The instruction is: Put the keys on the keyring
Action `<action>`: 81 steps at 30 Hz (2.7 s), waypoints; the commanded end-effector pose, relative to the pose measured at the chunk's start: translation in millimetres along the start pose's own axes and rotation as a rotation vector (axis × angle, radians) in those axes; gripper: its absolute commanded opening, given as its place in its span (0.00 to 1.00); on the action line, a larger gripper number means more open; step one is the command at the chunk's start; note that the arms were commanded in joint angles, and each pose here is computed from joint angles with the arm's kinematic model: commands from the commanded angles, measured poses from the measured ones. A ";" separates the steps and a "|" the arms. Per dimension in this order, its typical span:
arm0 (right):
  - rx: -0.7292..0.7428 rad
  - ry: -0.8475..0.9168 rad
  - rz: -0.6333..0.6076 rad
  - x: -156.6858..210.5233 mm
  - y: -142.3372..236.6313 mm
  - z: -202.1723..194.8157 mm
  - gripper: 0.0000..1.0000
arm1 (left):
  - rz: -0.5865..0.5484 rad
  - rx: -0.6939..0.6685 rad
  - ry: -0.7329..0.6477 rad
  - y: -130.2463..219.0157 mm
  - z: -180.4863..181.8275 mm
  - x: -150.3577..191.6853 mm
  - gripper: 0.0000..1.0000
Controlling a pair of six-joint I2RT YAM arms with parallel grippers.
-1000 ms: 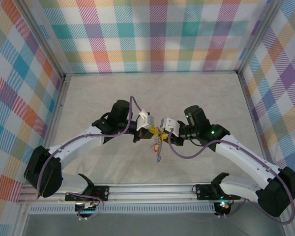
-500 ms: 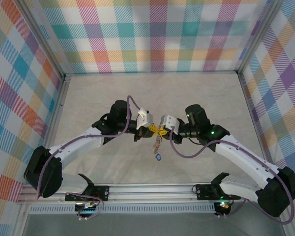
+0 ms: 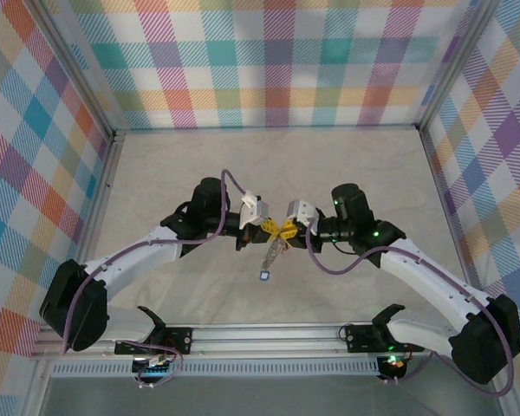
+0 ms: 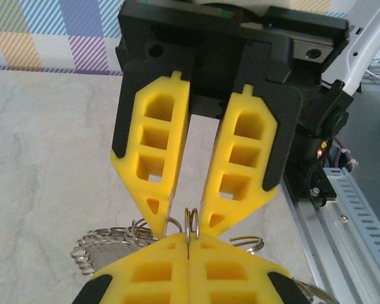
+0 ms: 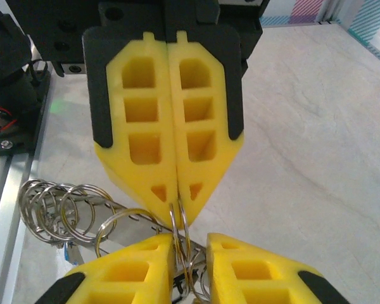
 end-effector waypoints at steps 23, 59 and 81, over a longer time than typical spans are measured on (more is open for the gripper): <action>-0.124 -0.030 -0.088 -7.9 -0.6 1.0 0.15 | -0.102 -0.020 -0.082 9.4 4.6 -32.5 0.00; -0.067 0.111 0.274 -28.2 22.2 -8.5 0.00 | 0.180 -0.031 -0.012 9.3 14.8 -25.0 0.34; -0.110 0.077 0.193 -35.5 16.1 -5.9 0.00 | 0.125 0.057 -0.034 -20.4 8.3 -23.7 0.08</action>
Point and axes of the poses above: each hand's point on the last joint's axis, 136 mm out from that joint toward the fingers, its own y axis back along the fingers, its own z axis along the line the jaws close on, x = y × z, the point moved 6 cm from there along y, back along the fingers, and after that the axes turned 14 degrees about -y, right-handed, at the moved point
